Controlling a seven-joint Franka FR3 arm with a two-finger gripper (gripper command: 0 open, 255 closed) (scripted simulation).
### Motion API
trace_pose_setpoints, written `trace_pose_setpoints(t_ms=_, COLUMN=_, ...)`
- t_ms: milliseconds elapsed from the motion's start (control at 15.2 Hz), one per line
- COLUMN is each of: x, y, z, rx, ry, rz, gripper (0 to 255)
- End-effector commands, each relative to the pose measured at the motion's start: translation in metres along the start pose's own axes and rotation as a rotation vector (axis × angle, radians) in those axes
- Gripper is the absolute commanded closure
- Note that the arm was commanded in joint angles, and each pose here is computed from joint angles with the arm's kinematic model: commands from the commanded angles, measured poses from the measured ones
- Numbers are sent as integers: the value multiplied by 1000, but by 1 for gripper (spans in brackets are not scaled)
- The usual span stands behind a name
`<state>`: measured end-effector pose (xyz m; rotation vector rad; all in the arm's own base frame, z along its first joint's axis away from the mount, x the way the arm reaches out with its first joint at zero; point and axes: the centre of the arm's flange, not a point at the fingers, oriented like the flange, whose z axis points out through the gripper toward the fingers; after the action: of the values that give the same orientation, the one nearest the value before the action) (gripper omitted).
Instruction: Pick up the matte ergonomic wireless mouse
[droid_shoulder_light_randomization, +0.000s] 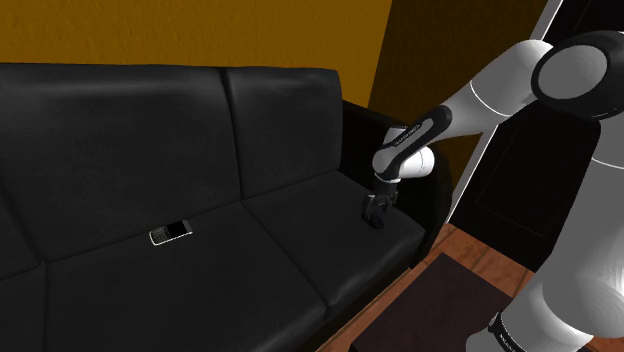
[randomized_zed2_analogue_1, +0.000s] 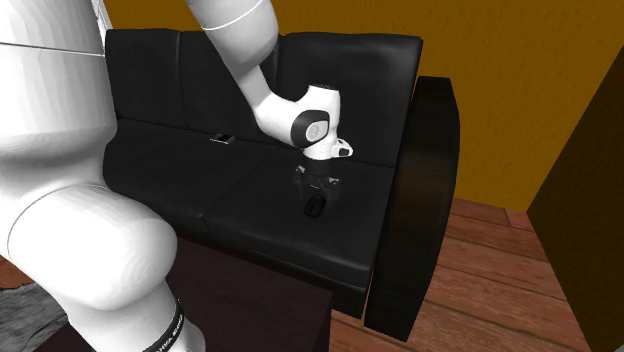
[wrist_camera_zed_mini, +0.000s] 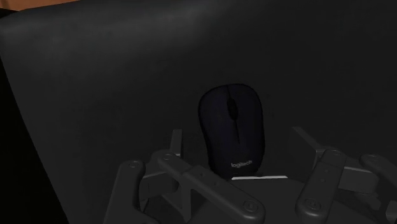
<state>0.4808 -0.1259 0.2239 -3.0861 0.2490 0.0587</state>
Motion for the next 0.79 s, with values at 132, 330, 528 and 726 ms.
trace_pose_setpoints(t_ms=132, x=2, y=0, z=14, rx=0, ry=0, rz=0, gripper=0)
trace_pose_setpoints(t_ms=330, x=3, y=0, z=14, rx=0, ry=0, rz=0, gripper=255)
trace_pose_setpoints(t_ms=528, x=2, y=0, z=14, rx=0, ry=0, rz=0, gripper=255)
trace_pose_setpoints(t_ms=726, x=2, y=0, z=14, rx=0, ry=0, rz=0, gripper=255)
